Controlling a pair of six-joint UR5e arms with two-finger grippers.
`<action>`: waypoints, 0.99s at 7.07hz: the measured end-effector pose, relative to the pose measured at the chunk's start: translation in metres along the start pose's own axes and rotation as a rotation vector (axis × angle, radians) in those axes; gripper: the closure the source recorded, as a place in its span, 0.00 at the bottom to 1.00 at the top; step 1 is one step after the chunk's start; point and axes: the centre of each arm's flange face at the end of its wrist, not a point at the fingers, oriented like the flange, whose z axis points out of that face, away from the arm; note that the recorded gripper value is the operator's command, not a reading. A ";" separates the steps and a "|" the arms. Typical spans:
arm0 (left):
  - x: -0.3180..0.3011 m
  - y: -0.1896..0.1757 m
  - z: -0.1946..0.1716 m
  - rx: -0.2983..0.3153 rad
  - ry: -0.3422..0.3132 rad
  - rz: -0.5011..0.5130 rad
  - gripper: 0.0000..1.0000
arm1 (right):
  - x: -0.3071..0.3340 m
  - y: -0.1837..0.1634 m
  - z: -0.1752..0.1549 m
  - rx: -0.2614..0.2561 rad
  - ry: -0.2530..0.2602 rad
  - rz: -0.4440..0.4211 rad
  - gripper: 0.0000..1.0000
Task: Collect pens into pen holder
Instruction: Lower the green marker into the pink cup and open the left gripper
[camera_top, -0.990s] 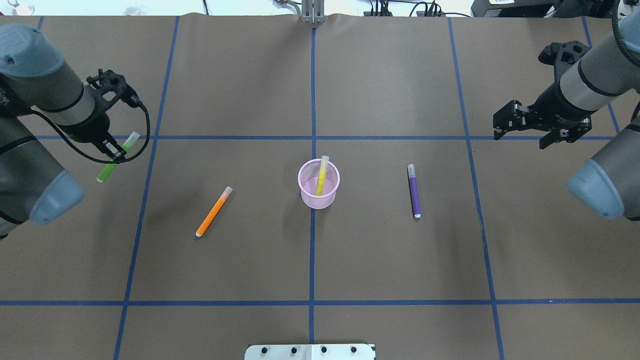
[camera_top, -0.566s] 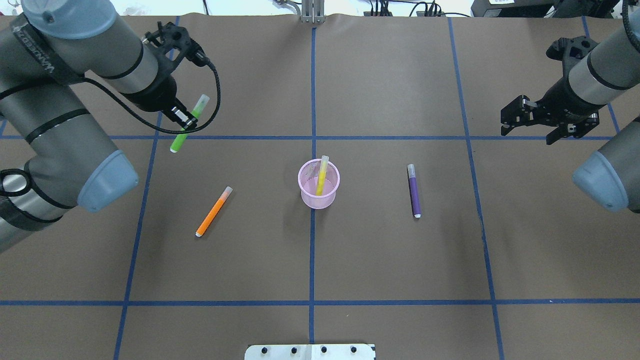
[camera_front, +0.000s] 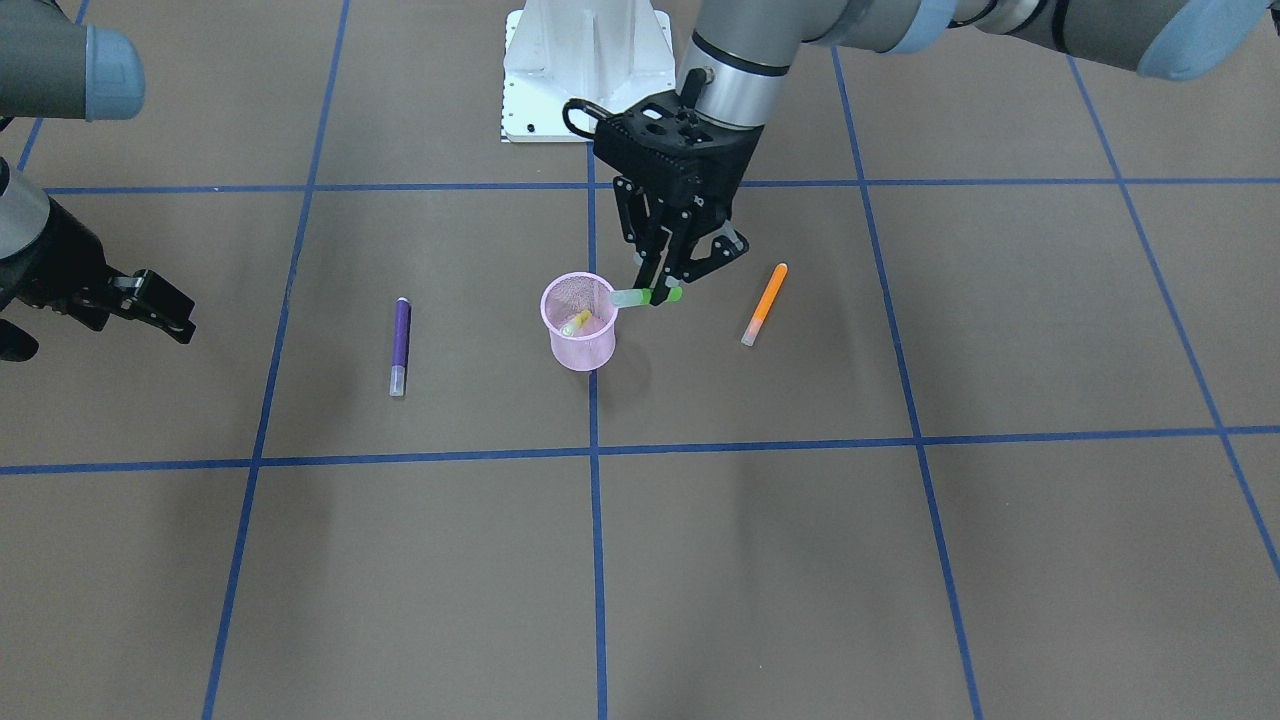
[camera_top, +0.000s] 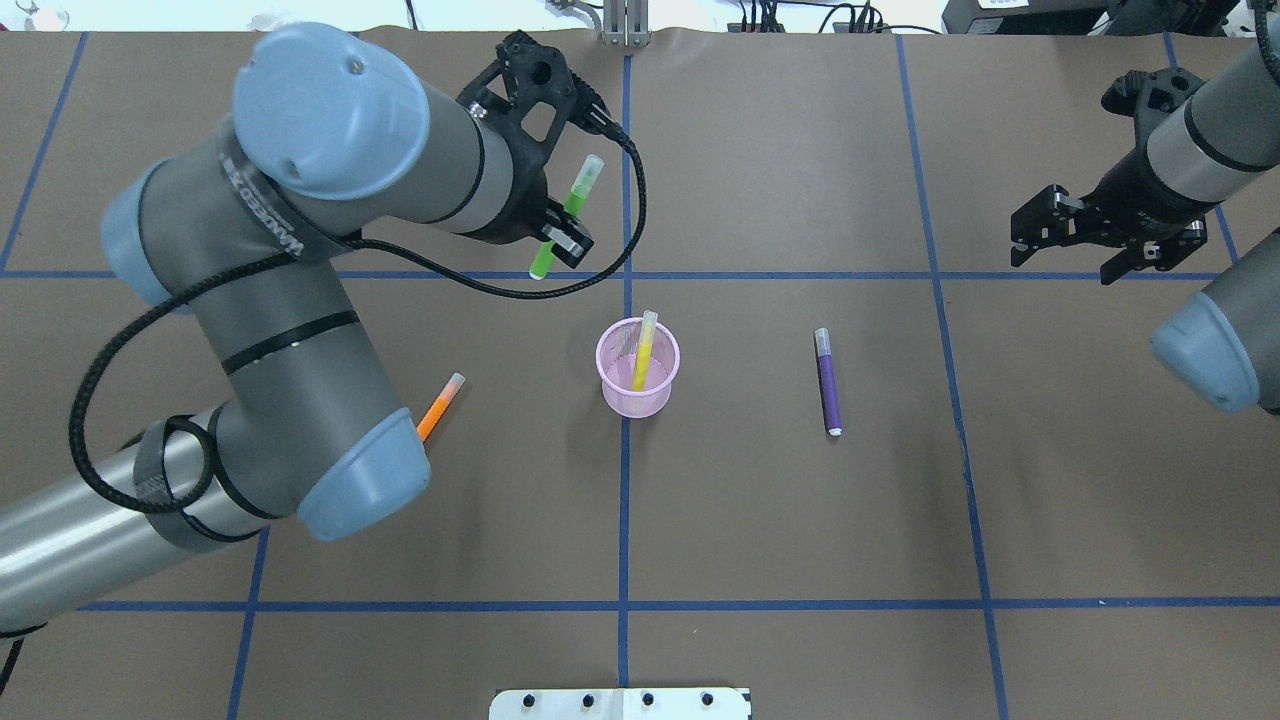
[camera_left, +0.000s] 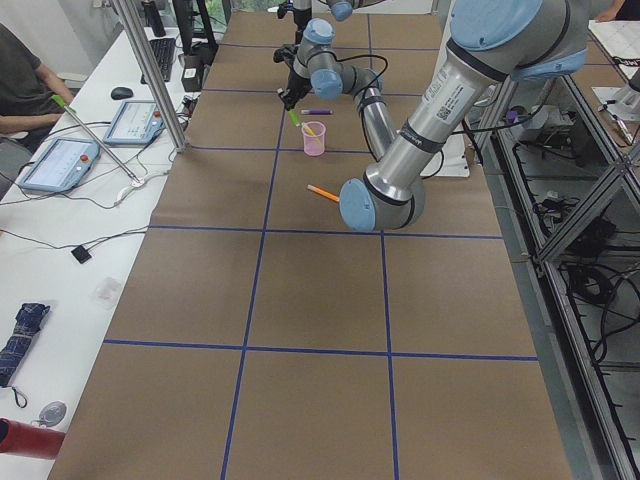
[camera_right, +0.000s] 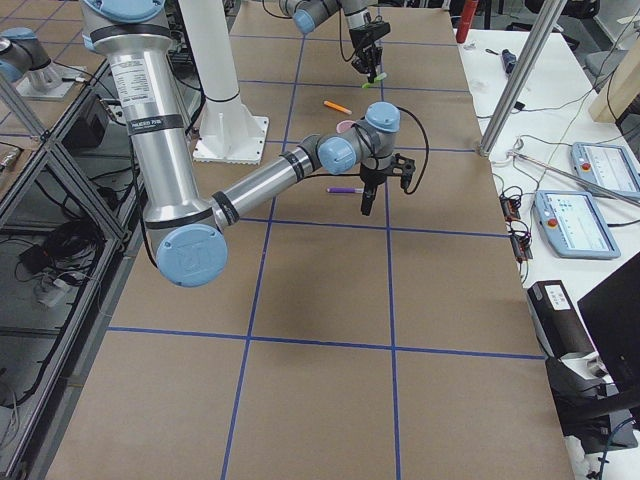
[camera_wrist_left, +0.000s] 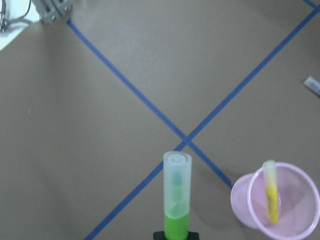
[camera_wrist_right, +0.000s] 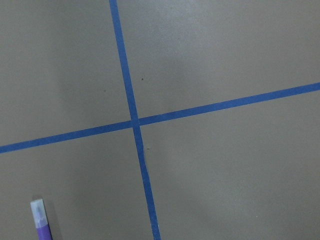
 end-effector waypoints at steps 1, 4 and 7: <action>0.027 0.001 0.005 0.041 -0.021 -0.005 1.00 | 0.000 0.000 0.000 0.000 -0.001 0.001 0.00; 0.085 0.024 0.037 0.062 -0.052 -0.009 1.00 | -0.001 0.000 0.000 0.001 -0.002 0.002 0.00; 0.099 0.039 0.072 0.091 -0.065 -0.011 1.00 | 0.000 0.000 0.001 -0.001 0.000 0.003 0.00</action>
